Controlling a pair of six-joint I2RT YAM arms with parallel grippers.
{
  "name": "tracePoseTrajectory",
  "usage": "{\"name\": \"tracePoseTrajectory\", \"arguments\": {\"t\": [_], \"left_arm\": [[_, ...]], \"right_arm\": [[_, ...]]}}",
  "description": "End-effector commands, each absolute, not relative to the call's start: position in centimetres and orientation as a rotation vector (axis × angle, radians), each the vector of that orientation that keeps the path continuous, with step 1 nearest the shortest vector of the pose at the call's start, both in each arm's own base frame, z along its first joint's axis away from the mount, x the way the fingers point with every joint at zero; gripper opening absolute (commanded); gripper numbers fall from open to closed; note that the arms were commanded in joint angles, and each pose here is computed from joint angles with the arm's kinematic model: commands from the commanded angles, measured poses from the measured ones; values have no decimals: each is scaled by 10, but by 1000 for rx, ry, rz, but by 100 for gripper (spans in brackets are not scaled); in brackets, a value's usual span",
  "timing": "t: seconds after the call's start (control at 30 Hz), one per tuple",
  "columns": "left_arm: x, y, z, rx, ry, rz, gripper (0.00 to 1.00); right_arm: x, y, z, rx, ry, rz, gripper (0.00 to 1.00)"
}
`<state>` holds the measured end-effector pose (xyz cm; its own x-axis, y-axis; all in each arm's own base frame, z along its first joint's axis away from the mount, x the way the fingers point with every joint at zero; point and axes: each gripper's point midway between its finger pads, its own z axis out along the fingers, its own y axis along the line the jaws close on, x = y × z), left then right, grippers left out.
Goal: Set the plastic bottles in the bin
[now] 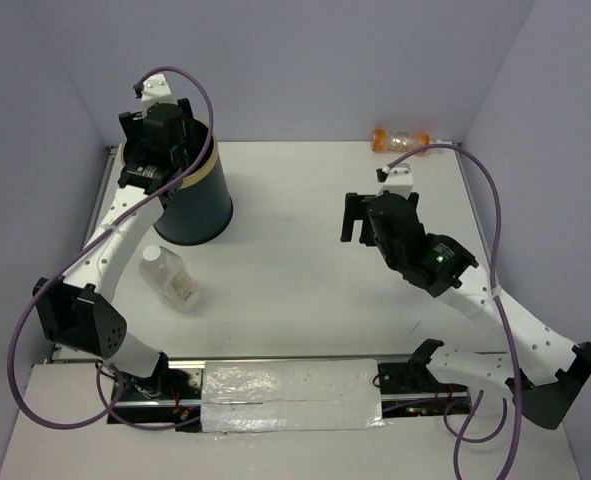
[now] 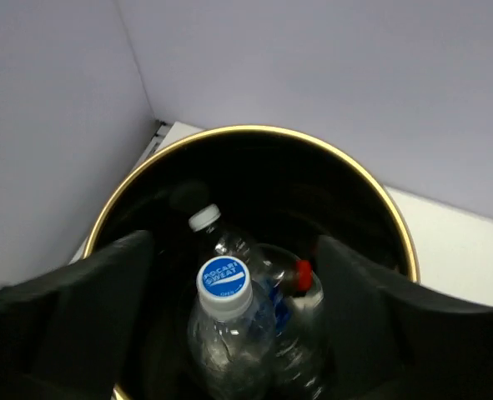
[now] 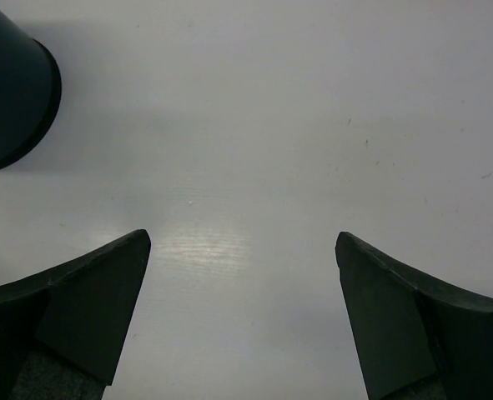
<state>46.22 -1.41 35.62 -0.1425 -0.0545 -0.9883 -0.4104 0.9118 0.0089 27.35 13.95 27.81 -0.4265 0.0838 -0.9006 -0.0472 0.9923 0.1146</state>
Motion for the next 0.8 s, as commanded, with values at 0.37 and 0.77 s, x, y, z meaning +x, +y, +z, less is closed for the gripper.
{"name": "tracePoseTrajectory", "arguments": {"t": [0.37, 0.77], "left_arm": [[408, -36, 480, -412, 1599, -46, 99], [384, -65, 430, -397, 1699, -255, 99]], "right_arm": [[354, 95, 233, 472, 2005, 385, 100], [524, 5, 209, 1129, 1638, 604, 100]]}}
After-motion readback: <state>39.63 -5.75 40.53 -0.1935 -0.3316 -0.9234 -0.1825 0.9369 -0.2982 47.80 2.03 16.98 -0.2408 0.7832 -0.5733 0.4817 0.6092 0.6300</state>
